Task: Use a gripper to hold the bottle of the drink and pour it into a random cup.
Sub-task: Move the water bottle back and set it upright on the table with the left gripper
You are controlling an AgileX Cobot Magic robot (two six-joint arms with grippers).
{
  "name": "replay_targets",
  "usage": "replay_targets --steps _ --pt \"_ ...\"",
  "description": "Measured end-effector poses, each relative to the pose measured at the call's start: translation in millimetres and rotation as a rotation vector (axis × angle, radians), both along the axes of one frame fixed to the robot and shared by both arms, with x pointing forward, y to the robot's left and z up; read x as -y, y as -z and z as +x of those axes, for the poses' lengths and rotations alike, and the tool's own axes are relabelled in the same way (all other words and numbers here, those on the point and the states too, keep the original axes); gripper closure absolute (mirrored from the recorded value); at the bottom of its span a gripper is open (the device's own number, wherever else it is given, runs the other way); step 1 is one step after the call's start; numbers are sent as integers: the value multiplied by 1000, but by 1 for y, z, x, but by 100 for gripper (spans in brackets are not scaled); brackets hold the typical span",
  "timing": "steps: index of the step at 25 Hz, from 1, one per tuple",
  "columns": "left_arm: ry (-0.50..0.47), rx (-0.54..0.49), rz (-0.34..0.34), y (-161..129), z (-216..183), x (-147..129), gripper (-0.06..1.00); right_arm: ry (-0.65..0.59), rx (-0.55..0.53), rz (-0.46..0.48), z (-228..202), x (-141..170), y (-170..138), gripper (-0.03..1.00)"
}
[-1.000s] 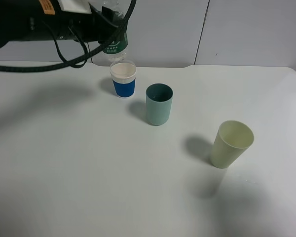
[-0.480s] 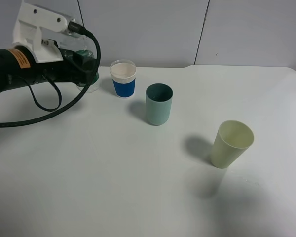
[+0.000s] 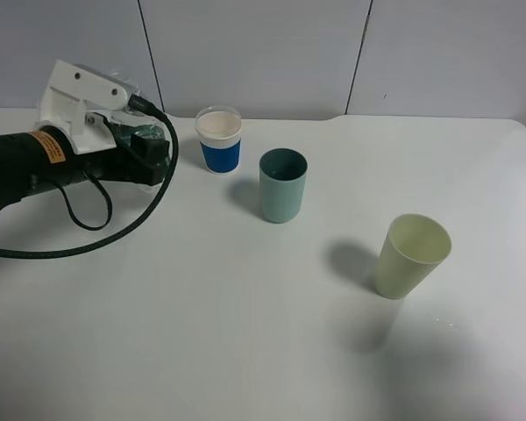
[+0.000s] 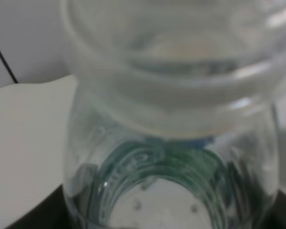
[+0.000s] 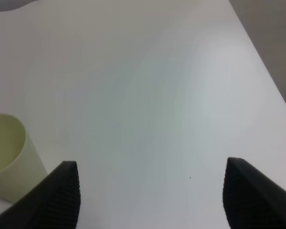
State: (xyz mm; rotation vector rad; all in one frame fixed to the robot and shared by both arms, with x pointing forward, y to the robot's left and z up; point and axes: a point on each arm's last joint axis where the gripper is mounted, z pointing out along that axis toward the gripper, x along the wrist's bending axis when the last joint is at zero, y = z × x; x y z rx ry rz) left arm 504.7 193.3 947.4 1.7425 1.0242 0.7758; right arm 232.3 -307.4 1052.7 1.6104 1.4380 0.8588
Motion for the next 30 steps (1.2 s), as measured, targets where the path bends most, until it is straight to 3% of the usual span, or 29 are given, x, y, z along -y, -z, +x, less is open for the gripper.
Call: replay_targets --steps 12,30 --pt "7 -66 15 37 7 4 40 0 0 0 0 0 0 33" --pt "7 -111 30 55 8 4 40 0 0 0 0 0 0 33"
